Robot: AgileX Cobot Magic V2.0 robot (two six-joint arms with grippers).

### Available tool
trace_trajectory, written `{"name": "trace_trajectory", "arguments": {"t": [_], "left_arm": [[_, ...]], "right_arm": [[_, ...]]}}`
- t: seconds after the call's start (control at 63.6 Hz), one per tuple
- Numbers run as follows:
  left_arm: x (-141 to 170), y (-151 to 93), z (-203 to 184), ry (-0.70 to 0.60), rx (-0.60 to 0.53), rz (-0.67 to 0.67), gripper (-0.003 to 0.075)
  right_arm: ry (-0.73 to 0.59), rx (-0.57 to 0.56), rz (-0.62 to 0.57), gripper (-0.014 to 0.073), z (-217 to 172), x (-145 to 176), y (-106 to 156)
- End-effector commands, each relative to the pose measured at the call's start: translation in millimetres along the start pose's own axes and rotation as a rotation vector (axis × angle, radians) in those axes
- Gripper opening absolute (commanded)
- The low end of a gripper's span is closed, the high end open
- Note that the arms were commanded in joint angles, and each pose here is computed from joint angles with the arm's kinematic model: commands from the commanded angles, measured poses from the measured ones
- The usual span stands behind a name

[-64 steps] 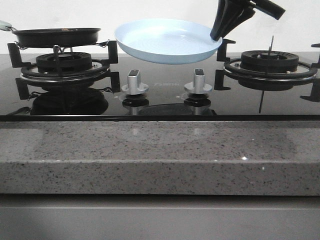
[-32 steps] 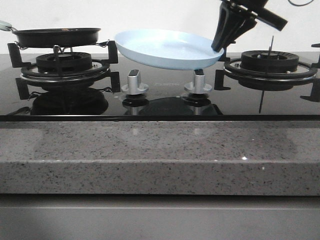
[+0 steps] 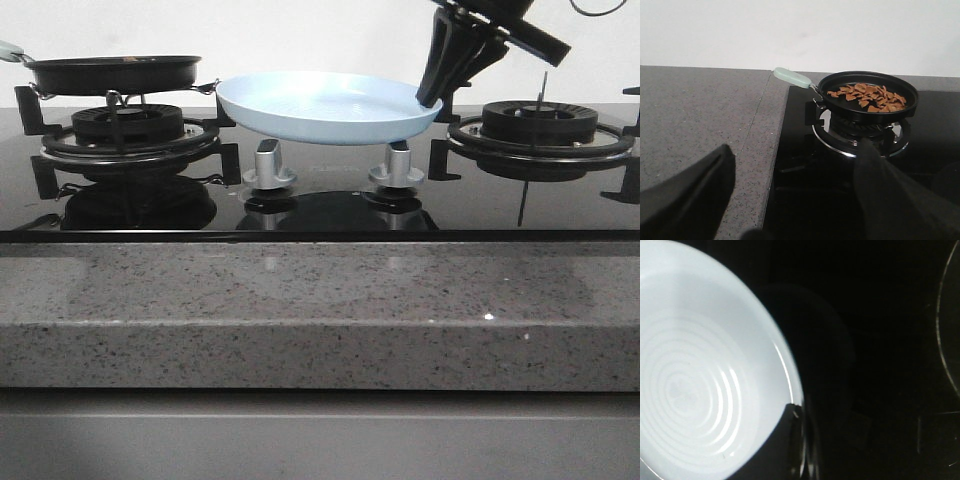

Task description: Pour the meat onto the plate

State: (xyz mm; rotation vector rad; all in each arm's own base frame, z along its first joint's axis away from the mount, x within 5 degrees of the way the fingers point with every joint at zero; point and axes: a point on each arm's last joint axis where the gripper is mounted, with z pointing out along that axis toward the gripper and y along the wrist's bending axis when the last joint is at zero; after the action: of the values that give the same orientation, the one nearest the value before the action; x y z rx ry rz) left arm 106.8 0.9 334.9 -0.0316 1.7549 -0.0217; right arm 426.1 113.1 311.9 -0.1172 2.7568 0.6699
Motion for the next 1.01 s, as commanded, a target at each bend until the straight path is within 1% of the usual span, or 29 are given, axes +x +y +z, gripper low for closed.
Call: {"name": "trace_trajectory", "arguments": {"t": [0.0, 0.456, 0.613, 0.724, 0.849, 0.912, 0.991], "left_arm": [[-18, 0, -2, -0.101, -0.005, -0.016, 0.0491], [-18, 0, -2, -0.105, -0.006, -0.016, 0.0491], [-17, -2, 0, -0.081, 0.026, -0.113, 0.0491], [-20, -5, 10, -0.003, 0.059, -0.189, 0.0491], [-37, -12, 31, 0.141, 0.112, -0.261, 0.0491], [-43, -14, 46, 0.215, 0.127, -0.274, 0.0491], [-54, -14, 65, 0.263, 0.133, -0.275, 0.0491]], "right_arm": [[0.015, -0.030, -0.040, -0.0027, -36, 11, 18], [0.006, -0.031, -0.040, -0.0027, -36, 10, 18], [0.004, -0.031, -0.040, -0.0027, -36, 10, 18], [0.003, -0.031, -0.040, -0.0027, -36, 10, 18], [0.003, -0.031, -0.040, -0.0027, -36, 10, 18], [0.003, -0.031, -0.040, -0.0027, -36, 10, 18], [0.003, -0.031, -0.040, -0.0027, -36, 10, 18]]}}
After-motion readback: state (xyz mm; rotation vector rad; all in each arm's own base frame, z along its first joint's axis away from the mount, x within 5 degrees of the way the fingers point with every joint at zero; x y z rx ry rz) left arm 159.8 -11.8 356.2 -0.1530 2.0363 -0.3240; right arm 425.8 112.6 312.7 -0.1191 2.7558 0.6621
